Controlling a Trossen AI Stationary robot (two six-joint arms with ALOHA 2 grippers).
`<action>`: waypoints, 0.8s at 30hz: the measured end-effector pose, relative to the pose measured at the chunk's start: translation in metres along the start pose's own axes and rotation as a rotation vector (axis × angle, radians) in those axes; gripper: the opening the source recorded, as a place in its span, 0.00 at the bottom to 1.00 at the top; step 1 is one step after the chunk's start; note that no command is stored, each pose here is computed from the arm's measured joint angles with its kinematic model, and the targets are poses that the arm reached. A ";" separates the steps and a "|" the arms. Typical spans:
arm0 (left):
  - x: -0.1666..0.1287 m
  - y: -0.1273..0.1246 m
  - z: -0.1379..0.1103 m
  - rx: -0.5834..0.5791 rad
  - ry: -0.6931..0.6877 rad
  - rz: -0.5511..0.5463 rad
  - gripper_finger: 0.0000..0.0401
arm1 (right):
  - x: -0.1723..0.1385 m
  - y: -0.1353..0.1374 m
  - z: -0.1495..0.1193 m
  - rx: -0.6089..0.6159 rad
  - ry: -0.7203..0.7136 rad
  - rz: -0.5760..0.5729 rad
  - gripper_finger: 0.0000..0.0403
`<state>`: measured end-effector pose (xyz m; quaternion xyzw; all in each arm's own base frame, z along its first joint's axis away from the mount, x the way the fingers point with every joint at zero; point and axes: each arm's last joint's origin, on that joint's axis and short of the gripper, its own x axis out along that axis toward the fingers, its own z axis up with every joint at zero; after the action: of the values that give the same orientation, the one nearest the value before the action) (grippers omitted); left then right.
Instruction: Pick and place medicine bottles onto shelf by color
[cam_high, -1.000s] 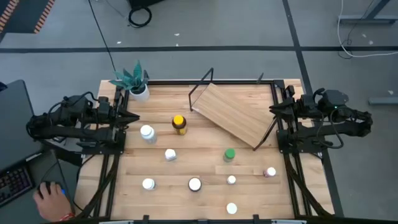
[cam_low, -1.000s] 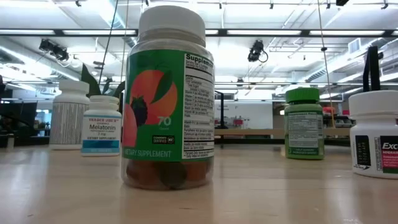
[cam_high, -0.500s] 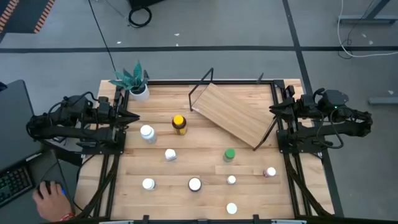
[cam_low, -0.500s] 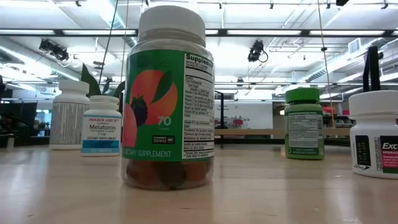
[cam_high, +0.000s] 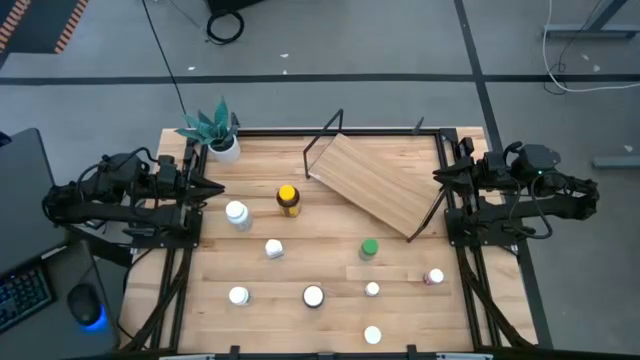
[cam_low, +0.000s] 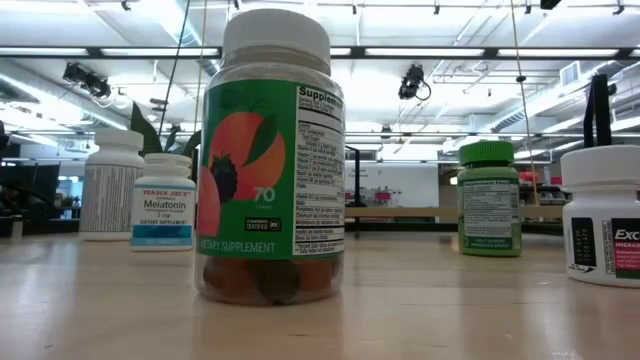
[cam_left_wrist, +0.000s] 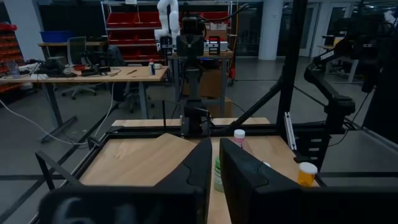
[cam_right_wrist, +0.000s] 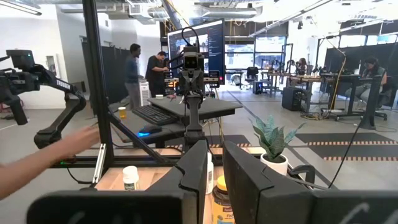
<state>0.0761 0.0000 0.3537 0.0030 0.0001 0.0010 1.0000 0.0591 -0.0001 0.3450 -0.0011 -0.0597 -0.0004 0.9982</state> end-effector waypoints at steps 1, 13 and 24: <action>0.000 0.000 0.000 0.000 0.000 0.000 0.10 | 0.000 0.000 0.000 0.000 0.000 0.000 0.15; 0.000 0.000 0.000 0.000 0.000 0.000 0.08 | 0.000 0.000 0.000 0.000 0.000 0.000 0.15; 0.000 0.000 0.000 0.000 0.000 0.000 0.09 | 0.000 0.000 0.000 0.000 0.000 0.000 0.15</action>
<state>0.0762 0.0000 0.3536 0.0031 0.0002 0.0010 1.0000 0.0592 -0.0001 0.3450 -0.0011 -0.0596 -0.0004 0.9982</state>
